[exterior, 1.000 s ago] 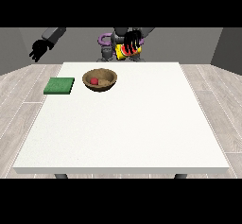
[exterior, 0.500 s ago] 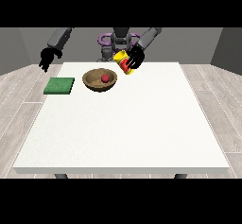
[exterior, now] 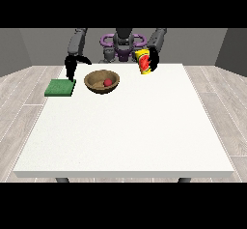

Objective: Pick the cup and pour the ball into the bowl, then pick the bowl and place it on the pad

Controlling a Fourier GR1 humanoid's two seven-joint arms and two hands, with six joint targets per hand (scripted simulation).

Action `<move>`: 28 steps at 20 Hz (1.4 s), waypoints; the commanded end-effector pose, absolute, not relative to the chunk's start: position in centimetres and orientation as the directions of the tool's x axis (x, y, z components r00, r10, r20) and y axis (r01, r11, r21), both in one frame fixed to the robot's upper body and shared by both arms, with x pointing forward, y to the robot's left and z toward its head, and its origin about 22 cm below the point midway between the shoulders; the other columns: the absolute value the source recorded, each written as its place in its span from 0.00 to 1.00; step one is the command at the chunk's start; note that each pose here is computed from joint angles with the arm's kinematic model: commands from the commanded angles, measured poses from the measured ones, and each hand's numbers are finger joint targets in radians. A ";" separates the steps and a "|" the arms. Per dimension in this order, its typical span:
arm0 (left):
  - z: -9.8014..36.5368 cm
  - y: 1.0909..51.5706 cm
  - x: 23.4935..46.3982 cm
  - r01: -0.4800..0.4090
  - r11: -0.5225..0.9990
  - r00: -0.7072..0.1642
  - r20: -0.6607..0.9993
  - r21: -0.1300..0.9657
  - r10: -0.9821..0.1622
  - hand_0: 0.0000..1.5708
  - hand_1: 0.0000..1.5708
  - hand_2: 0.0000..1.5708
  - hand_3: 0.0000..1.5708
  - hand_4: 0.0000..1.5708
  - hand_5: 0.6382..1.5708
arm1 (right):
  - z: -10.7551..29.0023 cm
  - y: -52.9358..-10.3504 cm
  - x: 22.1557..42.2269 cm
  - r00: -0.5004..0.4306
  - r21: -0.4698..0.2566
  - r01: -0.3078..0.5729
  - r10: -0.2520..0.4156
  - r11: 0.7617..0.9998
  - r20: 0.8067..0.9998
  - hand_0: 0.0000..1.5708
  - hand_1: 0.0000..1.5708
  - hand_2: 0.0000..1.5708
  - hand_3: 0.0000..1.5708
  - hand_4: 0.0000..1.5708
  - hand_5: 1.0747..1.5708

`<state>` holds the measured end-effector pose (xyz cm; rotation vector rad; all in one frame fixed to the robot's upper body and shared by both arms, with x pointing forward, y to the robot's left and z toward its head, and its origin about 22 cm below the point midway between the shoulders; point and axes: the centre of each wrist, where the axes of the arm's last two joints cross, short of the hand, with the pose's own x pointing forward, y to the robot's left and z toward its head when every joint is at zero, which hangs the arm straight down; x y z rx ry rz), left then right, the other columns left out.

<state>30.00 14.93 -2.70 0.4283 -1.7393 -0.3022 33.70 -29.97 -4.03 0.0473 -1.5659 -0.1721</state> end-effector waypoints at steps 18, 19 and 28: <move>0.1 23.0 31.4 -0.090 0.936 -0.297 0.888 0.341 -0.352 0.00 0.00 0.00 0.00 0.58 0.86 | -8.6 -28.4 31.1 -0.006 0.077 0.195 -0.077 0.978 0.997 0.00 0.00 0.00 0.00 0.00 0.99; -2.3 23.7 30.1 -0.109 0.931 -0.301 0.881 0.350 -0.366 0.00 0.00 0.00 0.00 0.58 0.86 | -9.4 -25.2 30.9 -0.001 0.071 0.155 -0.072 0.985 0.997 0.00 0.00 0.00 0.00 0.00 0.99; 0.2 25.9 31.2 -0.122 0.921 -0.367 0.845 0.370 -0.389 0.00 0.00 0.00 0.00 0.57 0.86 | -11.8 -24.7 29.6 0.135 0.055 0.323 -0.103 0.945 0.986 0.89 0.89 1.00 0.21 0.28 0.72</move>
